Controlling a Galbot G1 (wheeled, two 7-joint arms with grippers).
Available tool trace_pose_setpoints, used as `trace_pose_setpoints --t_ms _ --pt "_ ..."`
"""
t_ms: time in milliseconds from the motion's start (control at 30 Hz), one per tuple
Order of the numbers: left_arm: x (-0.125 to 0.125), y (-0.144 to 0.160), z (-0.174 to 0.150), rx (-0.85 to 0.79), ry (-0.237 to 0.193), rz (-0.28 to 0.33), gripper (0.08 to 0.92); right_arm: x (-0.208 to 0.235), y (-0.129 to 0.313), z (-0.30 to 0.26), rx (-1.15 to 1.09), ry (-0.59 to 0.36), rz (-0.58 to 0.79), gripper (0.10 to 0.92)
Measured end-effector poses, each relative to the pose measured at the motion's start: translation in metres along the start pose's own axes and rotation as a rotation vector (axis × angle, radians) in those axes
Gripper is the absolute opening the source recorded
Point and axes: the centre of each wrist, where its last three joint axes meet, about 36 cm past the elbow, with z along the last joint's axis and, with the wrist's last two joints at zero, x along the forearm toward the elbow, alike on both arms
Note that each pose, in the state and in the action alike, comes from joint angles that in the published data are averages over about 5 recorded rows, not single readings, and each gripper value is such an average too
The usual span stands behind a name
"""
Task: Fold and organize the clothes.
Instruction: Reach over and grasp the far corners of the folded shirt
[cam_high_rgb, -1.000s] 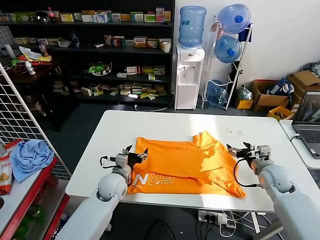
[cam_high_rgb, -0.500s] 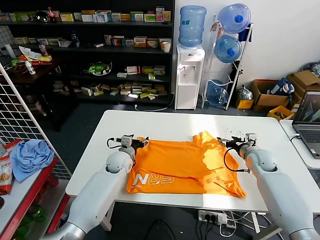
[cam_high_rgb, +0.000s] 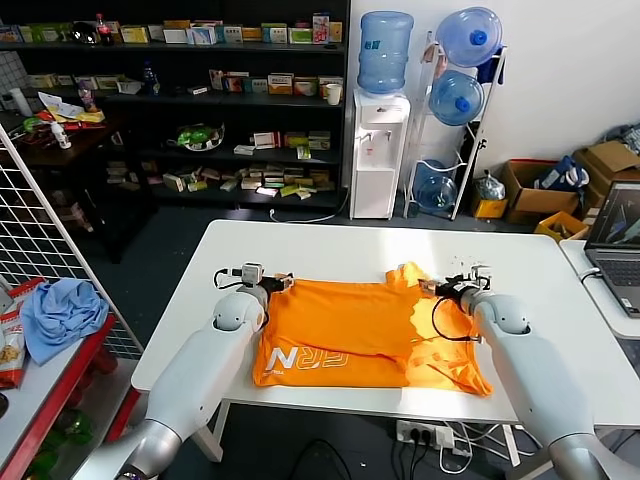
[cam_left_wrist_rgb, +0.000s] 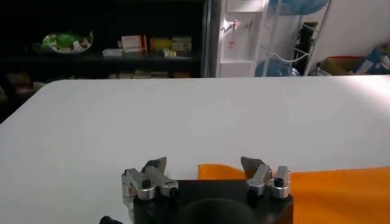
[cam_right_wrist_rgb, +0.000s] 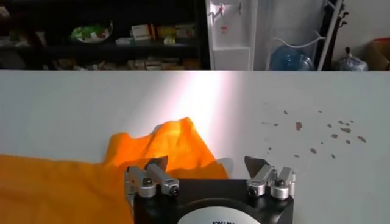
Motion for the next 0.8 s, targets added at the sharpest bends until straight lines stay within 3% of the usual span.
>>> trace_pose_setpoints --t_ms 200,633,800 --pt "-0.001 0.001 0.005 0.005 0.019 0.011 0.75 -0.003 0.003 -0.001 0.002 0.002 -0.001 0.536" --pt "0.006 0.003 0.017 0.024 0.031 0.031 0.377 -0.005 0.009 0.0 0.0 -0.006 0.012 0.165" --pt "0.012 0.004 0.023 0.037 0.031 0.038 0.23 -0.003 0.013 -0.001 0.0 -0.028 0.018 0.124"
